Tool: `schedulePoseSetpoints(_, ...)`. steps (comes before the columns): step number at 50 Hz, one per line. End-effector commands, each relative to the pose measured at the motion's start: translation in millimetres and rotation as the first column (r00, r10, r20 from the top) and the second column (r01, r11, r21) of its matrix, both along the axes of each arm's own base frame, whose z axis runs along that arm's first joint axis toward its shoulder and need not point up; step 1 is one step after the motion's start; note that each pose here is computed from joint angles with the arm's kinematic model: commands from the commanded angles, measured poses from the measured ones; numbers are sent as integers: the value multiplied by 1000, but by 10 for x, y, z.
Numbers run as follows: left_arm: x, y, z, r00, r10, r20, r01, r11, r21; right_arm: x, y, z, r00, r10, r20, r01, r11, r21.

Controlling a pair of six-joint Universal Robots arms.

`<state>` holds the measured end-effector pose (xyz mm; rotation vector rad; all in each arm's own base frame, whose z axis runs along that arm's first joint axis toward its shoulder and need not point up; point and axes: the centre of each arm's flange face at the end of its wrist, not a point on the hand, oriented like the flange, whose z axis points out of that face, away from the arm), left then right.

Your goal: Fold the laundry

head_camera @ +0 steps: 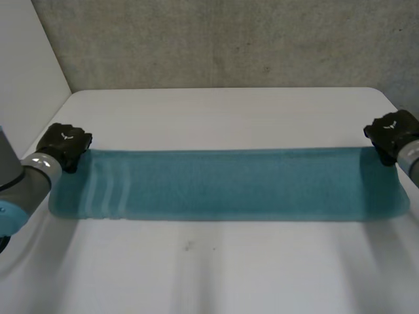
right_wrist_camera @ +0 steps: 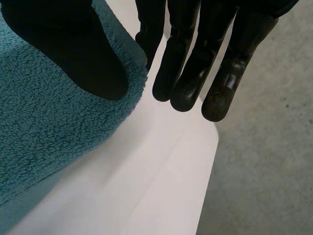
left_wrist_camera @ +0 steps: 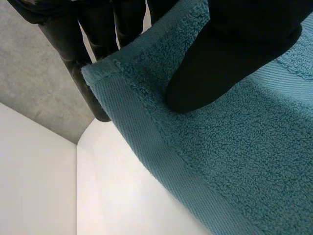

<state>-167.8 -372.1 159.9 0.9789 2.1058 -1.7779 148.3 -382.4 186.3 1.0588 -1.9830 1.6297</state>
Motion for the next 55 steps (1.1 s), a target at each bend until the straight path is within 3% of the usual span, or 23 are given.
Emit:
schedulePoseSetpoints(1,-166,-202,-121,999,-37,0,37,999,-33,197,-308,-138,999,39,32,-36,996,-82)
schedulePoseSetpoints(13,-287,-409,-195,999,-53,-2,52,994,-101,364,-552,-300,1000,-14,22,17,989,-148)
schedulePoseSetpoints(22,-456,-324,-175,996,-94,3,93,989,-119,305,-504,-404,994,-103,20,105,988,-116)
schedulePoseSetpoints(28,-489,-197,-13,995,-101,0,100,986,-133,269,-350,-22,976,-101,191,127,983,-129)
schedulePoseSetpoints(33,-459,24,126,995,-101,-22,98,988,-120,302,-90,230,948,-36,317,75,991,-112)
schedulePoseSetpoints(41,-387,501,284,976,-72,-207,62,997,-53,-77,300,315,933,-72,354,61,997,42)
schedulePoseSetpoints(43,-381,653,336,948,-51,-315,48,999,-19,-211,435,208,926,-109,362,59,988,146)
schedulePoseSetpoints(46,-376,721,368,929,-41,-367,42,999,-3,-260,486,149,921,-120,371,54,982,184)
schedulePoseSetpoints(48,-375,824,415,896,-27,-444,39,999,18,-394,536,17,914,-144,380,57,971,232)
schedulePoseSetpoints(51,-372,867,434,877,-19,-479,36,999,27,-558,560,-90,916,-159,368,67,965,253)
schedulePoseSetpoints(55,-370,888,424,877,-14,-481,34,999,33,-645,564,-164,922,-138,362,49,969,244)
